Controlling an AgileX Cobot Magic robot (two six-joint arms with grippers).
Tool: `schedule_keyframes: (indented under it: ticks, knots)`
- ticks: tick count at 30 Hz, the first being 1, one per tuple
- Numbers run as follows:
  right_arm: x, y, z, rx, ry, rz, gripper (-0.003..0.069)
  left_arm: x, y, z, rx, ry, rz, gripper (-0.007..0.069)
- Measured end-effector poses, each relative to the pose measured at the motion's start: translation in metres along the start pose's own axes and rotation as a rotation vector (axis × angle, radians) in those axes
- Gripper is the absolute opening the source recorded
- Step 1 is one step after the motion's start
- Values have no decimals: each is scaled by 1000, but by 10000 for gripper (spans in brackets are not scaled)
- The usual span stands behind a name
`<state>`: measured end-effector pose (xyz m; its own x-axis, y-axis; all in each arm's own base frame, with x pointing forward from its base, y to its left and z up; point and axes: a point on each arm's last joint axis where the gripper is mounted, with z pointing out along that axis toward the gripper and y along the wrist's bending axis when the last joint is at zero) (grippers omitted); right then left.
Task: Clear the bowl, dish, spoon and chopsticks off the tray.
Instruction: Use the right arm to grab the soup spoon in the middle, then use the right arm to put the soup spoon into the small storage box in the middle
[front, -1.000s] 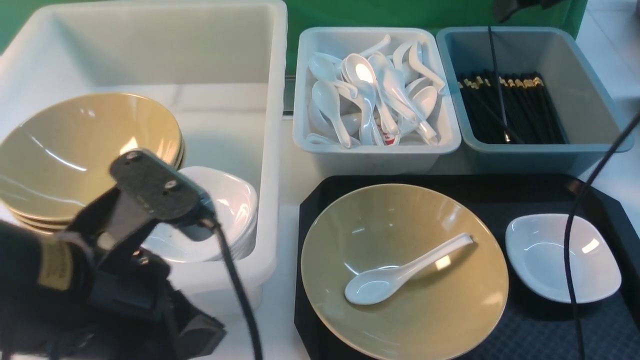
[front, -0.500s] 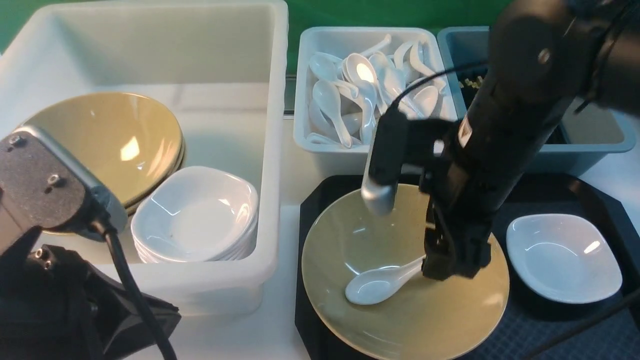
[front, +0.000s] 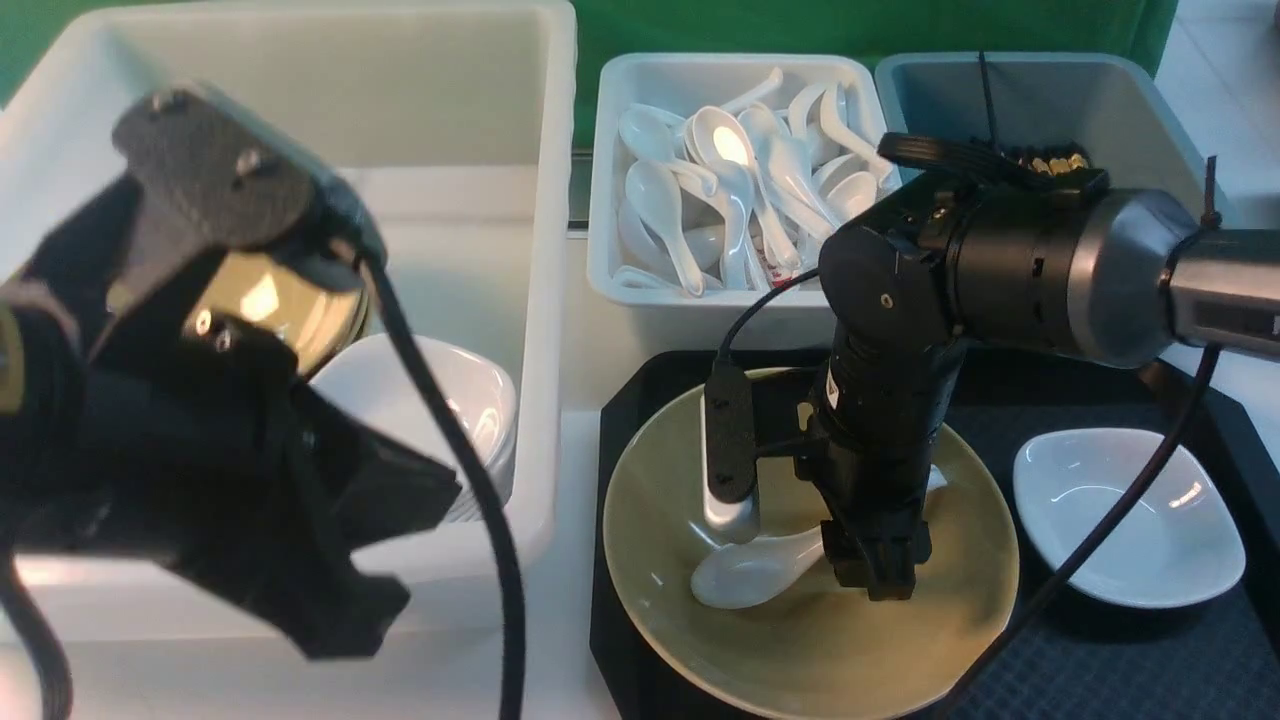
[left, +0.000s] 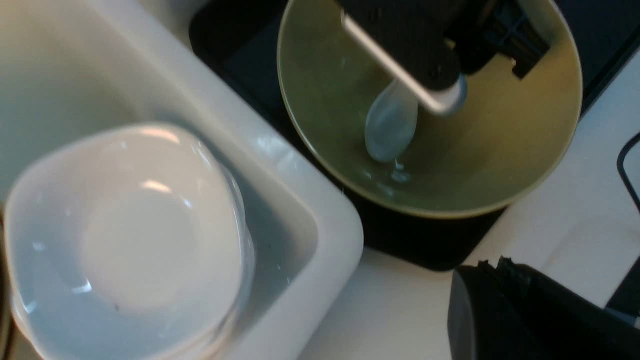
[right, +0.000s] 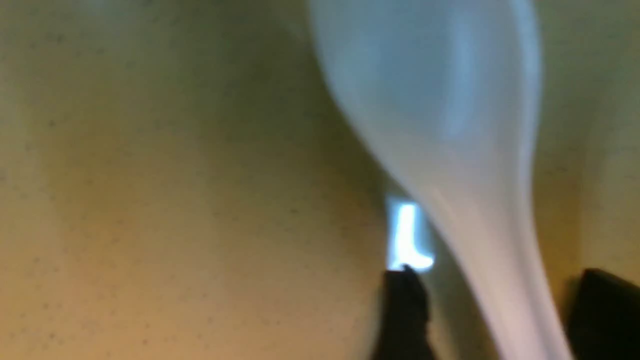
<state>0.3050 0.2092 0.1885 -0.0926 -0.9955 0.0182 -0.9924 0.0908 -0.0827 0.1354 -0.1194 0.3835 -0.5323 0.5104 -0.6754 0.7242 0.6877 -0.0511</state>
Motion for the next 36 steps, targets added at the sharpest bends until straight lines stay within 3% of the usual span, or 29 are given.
schedule_keyframes:
  ticks: [1,3,5,8,12,15,16,17,21,24,28,30,31,34,36]
  knots:
    - [0,0,0,-1,1,-3,398,-2,0,1,0,0,2,-11]
    - [0,-1,-2,-6,10,-6,195,-19,1,-5,-9,-36,37,-11]
    - [0,-2,-10,0,9,10,116,-26,3,-10,-35,-50,54,-11]
    - [0,-6,-25,26,1,38,119,-26,6,-16,-79,-45,64,-11]
    - [10,-27,-87,162,-105,156,120,-13,16,-39,-227,-22,35,-11]
    - [19,-51,-128,309,-245,307,120,-2,18,-52,-280,-20,-4,-11]
    - [21,-63,-143,381,-335,409,120,3,18,-54,-285,-16,-24,-11]
    - [22,-66,-146,402,-360,427,120,4,18,-54,-285,-17,-31,-11]
    - [18,-110,-158,564,-716,756,120,21,17,-40,-262,42,-86,-11]
    - [9,-131,-145,615,-859,809,120,31,14,-26,-216,93,-122,-11]
    - [-5,-158,-101,596,-902,870,172,45,6,-8,-120,162,-174,-11]
    - [-9,-170,-79,567,-887,916,265,50,3,-3,-85,186,-194,-11]
    - [-9,-171,-77,563,-879,918,276,51,3,-2,-81,190,-197,-11]
    - [-3,-180,-63,504,-796,996,456,53,1,0,-63,207,-207,-11]
    - [4,-180,-69,469,-734,1043,522,53,1,0,-62,208,-208,-11]
